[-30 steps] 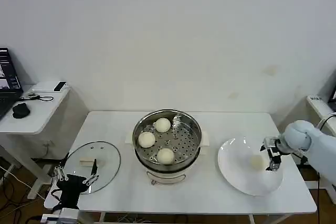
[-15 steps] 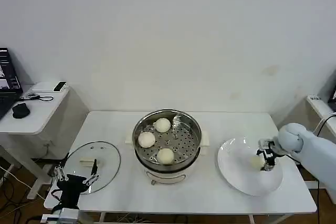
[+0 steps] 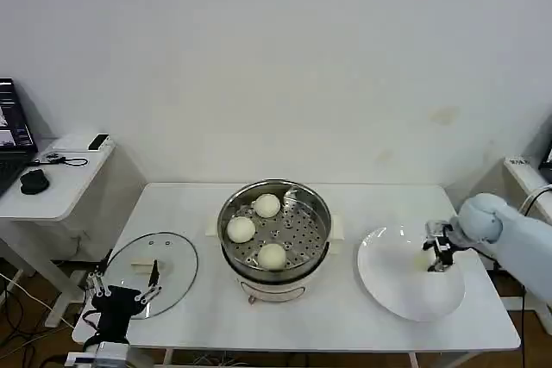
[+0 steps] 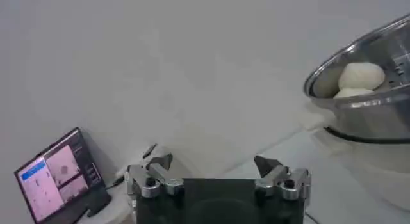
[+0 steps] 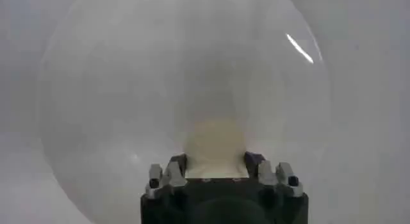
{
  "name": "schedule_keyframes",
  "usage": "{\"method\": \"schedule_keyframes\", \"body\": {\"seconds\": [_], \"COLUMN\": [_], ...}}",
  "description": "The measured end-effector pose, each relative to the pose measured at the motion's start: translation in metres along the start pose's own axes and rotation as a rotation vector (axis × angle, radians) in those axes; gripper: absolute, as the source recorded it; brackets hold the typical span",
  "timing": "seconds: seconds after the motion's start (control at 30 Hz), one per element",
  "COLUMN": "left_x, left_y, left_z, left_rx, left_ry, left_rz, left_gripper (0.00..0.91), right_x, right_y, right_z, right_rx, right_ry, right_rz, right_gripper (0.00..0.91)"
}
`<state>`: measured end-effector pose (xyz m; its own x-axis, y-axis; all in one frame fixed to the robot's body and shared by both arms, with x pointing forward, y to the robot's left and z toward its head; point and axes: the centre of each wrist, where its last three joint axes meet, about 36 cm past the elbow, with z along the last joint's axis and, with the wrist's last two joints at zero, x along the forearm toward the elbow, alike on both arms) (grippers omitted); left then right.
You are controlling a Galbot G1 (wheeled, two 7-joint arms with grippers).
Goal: Take steamed baozi put them in steamer then cover it.
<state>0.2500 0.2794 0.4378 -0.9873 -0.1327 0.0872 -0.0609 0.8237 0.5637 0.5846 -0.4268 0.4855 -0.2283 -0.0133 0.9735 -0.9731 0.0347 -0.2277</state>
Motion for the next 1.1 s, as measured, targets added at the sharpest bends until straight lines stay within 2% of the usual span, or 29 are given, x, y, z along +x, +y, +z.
{"method": "schedule_keyframes", "body": {"seconds": [0.2, 0.4, 0.73, 0.9, 1.1], "left_x": [-0.002, -0.003, -0.004, -0.004, -0.004], "left_y": [-0.003, -0.001, 0.001, 0.001, 0.002], "left_z": [-0.001, -0.002, -0.002, -0.003, -0.003], "left_rx": [0.005, -0.002, -0.001, 0.004, 0.007], "left_ry": [-0.006, -0.012, -0.014, -0.011, -0.006], "left_rz": [0.005, 0.004, -0.008, -0.017, -0.024], "left_gripper": [0.907, 0.907, 0.907, 0.907, 0.907], "right_x": [0.037, 0.086, 0.158, 0.17, 0.164], "right_y": [-0.021, -0.046, -0.075, -0.074, -0.064], "right_z": [-0.02, -0.06, -0.157, -0.211, -0.261], "right_rx": [0.016, 0.041, 0.096, 0.107, 0.108], "right_ry": [-0.038, -0.101, -0.203, -0.256, -0.286], "right_rz": [0.057, 0.137, 0.226, 0.213, 0.174], "right_gripper": [0.605, 0.615, 0.615, 0.615, 0.615]}}
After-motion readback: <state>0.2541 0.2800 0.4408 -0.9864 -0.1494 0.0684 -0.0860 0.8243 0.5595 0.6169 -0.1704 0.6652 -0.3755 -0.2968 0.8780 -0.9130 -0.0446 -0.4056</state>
